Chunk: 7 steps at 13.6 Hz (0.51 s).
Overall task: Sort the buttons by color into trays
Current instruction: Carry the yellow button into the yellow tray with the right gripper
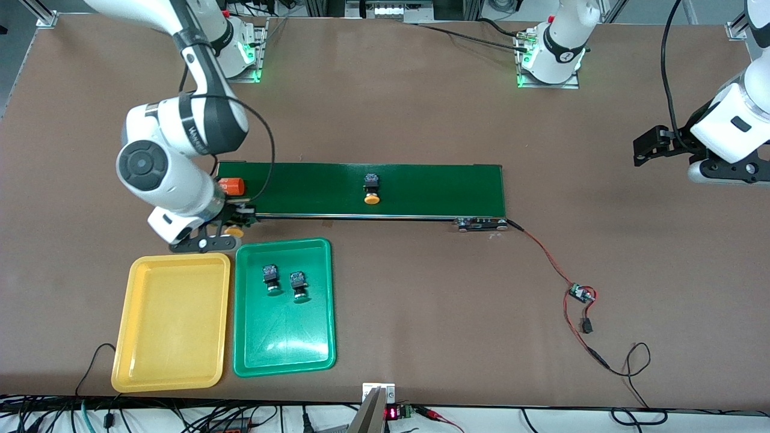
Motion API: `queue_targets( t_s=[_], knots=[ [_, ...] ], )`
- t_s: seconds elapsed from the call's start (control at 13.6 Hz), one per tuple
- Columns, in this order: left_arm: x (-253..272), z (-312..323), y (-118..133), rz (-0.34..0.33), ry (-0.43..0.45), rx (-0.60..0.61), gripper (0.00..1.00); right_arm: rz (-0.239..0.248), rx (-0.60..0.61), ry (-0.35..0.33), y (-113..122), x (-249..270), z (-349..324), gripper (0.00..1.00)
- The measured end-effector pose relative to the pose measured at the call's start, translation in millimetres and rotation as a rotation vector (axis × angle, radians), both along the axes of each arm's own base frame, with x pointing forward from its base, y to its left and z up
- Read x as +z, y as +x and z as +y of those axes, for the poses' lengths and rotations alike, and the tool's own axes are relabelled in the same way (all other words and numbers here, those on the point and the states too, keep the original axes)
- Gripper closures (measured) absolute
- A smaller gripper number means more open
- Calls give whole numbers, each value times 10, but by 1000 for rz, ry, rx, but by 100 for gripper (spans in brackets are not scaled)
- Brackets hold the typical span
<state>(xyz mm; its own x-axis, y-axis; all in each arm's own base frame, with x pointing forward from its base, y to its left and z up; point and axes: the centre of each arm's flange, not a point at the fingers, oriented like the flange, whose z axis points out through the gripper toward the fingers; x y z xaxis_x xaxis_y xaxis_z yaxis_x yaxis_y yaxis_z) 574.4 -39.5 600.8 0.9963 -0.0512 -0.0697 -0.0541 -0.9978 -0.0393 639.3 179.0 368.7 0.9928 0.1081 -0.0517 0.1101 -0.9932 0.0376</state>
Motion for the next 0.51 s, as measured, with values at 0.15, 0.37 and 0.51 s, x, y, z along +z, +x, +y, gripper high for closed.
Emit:
queue_targets(
  t_s=[0.15, 0.37, 0.51],
  knots=[
    [-2, 0, -4, 3, 0, 0, 0, 12, 25, -19, 132, -190, -246, 59],
    [-2, -5, -5, 4, 0, -1, 0, -14, 78, -70, 339, -506, -716, 59],
    [-2, -5, -5, 4, 0, -1, 0, -33, 104, -104, 436, -667, -1030, 59]
  ],
)
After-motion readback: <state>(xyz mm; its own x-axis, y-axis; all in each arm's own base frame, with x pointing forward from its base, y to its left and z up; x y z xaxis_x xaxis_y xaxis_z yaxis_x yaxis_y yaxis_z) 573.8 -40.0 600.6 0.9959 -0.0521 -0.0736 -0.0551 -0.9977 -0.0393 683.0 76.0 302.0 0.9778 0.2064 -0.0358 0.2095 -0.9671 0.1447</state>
